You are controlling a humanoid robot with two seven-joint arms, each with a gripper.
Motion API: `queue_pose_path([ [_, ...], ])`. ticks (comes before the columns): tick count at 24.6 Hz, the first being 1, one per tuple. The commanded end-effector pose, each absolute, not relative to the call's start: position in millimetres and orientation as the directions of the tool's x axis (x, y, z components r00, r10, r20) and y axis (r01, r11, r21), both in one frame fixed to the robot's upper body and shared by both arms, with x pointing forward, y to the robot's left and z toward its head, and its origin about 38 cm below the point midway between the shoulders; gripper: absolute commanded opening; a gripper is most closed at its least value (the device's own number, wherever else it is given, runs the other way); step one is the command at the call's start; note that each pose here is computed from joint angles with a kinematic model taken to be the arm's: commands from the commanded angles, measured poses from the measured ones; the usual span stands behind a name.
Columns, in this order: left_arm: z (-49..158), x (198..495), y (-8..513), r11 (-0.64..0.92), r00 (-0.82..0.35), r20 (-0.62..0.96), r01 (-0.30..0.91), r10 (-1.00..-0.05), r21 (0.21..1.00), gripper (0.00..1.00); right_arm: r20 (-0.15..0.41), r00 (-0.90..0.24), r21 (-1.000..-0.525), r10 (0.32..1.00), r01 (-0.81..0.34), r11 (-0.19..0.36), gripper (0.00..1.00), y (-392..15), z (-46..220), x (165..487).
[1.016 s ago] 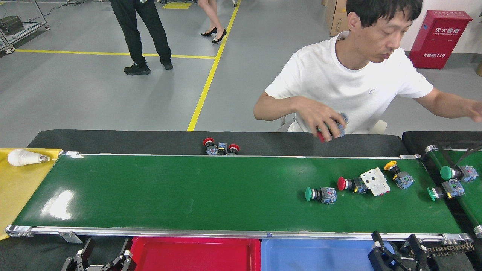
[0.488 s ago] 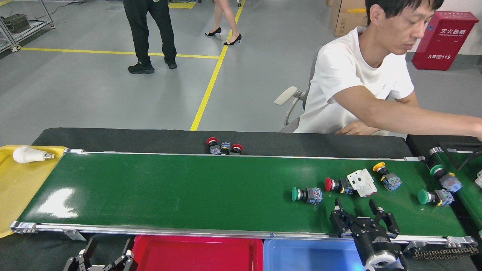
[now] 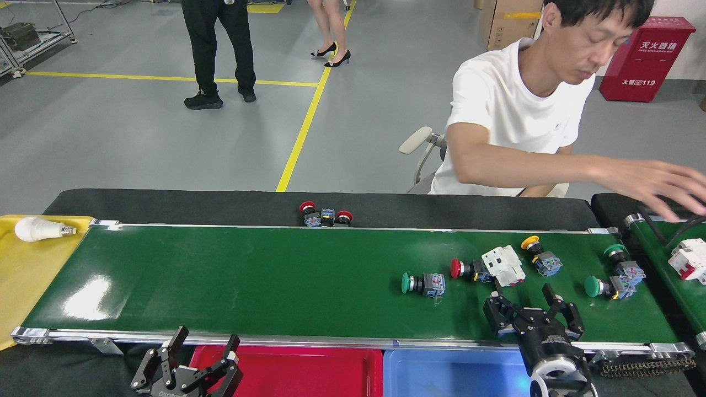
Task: Pick switch part from conveyor to tray
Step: 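Reach both grippers onto the belt and grasp a switch part each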
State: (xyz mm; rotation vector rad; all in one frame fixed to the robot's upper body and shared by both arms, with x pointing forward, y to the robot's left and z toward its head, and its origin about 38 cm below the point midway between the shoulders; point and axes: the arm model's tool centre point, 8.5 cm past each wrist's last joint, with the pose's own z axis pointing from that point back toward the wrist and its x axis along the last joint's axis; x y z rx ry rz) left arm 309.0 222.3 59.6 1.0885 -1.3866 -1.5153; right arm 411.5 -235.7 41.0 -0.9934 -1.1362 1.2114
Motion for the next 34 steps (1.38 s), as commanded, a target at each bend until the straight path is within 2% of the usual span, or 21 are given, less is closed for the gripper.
queue_pose_path([
  [1,64.2,321.6,208.0,-0.101,-0.356,-0.1,-0.013,-0.929,0.995,1.0,0.108,0.012,-0.982,0.994,-0.152,0.109,1.0,-234.2,53.1,429.6],
  [5,62.5,350.1,180.9,-0.114,-0.427,-0.106,-0.007,-0.898,0.993,1.0,0.084,-0.016,-0.983,0.996,-0.165,0.081,0.99,-217.4,59.0,455.5],
  [6,60.6,359.6,174.8,-0.124,-0.444,-0.109,0.005,-0.89,0.992,1.0,0.077,-0.027,-0.983,0.997,-0.172,0.071,0.95,-214.0,57.6,457.0],
  [9,51.0,383.3,156.9,-0.15,-0.49,-0.115,0.032,-0.864,0.988,1.0,0.059,-0.061,-0.98,0.996,-0.192,0.046,0.54,-211.6,55.9,457.9],
  [11,46.4,392.8,149.4,-0.171,-0.51,-0.125,0.042,-0.851,0.984,1.0,0.048,-0.106,-0.974,0.993,-0.226,0.023,0.37,-212.9,57.3,460.5],
  [12,46.4,396.7,145.2,-0.174,-0.518,-0.127,0.043,-0.846,0.984,1.0,0.053,-0.14,-0.971,0.989,-0.237,0.019,0.32,-209.7,58.1,461.7],
  [14,48.3,402.7,134.1,-0.182,-0.54,-0.134,0.036,-0.831,0.983,1.0,0.063,-0.159,-0.968,0.985,-0.25,0.021,0.3,-207.6,56.8,467.5],
  [15,49.5,405.4,127.8,-0.186,-0.552,-0.138,0.031,-0.822,0.982,1.0,0.063,-0.159,-0.965,0.985,-0.262,0.019,0.25,-208.7,54.2,470.9],
  [17,48.5,409.5,118.5,-0.2,-0.57,-0.147,0.031,-0.808,0.979,1.0,0.065,-0.169,-0.961,0.983,-0.275,0.017,0.22,-207.2,52.5,476.6],
  [19,46.6,414.6,105.5,-0.204,-0.589,-0.144,0.036,-0.795,0.978,1.0,0.072,-0.176,-0.962,0.982,-0.272,0.021,0.24,-206.5,55.6,480.4],
  [21,46.6,419.2,97.8,-0.209,-0.596,-0.146,0.036,-0.789,0.977,1.0,0.077,-0.173,-0.963,0.982,-0.268,0.028,0.37,-206.2,57.9,482.0],
  [23,44.3,423.7,90.1,-0.235,-0.601,-0.169,0.032,-0.781,0.972,1.0,0.095,-0.169,-0.962,0.981,-0.268,0.047,0.92,-196.8,60.5,484.2],
  [25,44.8,429.6,83.0,-0.244,-0.604,-0.176,0.031,-0.777,0.969,1.0,0.113,-0.172,-0.956,0.979,-0.288,0.06,0.93,-188.2,54.0,483.1],
  [26,44.1,434.1,80.9,-0.249,-0.606,-0.176,0.038,-0.776,0.968,1.0,0.12,-0.17,-0.952,0.978,-0.299,0.065,0.91,-184.9,50.5,483.8],
  [28,39.4,438.6,81.0,-0.258,-0.607,-0.172,0.056,-0.776,0.964,1.0,0.126,-0.174,-0.951,0.977,-0.302,0.068,0.72,-181.2,51.1,486.2],
  [29,37.8,441.6,81.4,-0.263,-0.606,-0.172,0.064,-0.776,0.963,1.0,0.123,-0.184,-0.953,0.975,-0.296,0.064,0.51,-181.2,53.5,487.6],
  [30,38.2,445.3,78.0,-0.259,-0.609,-0.17,0.061,-0.775,0.964,1.0,0.118,-0.195,-0.954,0.974,-0.293,0.057,0.39,-181.7,53.9,487.8],
  [32,43.6,454.9,76.9,-0.259,-0.608,-0.193,0.021,-0.77,0.966,0.97,0.121,-0.224,-0.955,0.967,-0.292,0.052,0.32,-178.7,54.9,487.6],
  [33,43.3,458.6,79.5,-0.271,-0.604,-0.21,0.01,-0.769,0.962,0.85,0.124,-0.237,-0.955,0.964,-0.292,0.051,0.29,-177.3,55.1,487.3],
  [34,41.6,460.2,81.4,-0.281,-0.603,-0.217,0.012,-0.768,0.96,0.77,0.124,-0.24,-0.955,0.963,-0.291,0.05,0.29,-176.9,55.1,487.2],
])
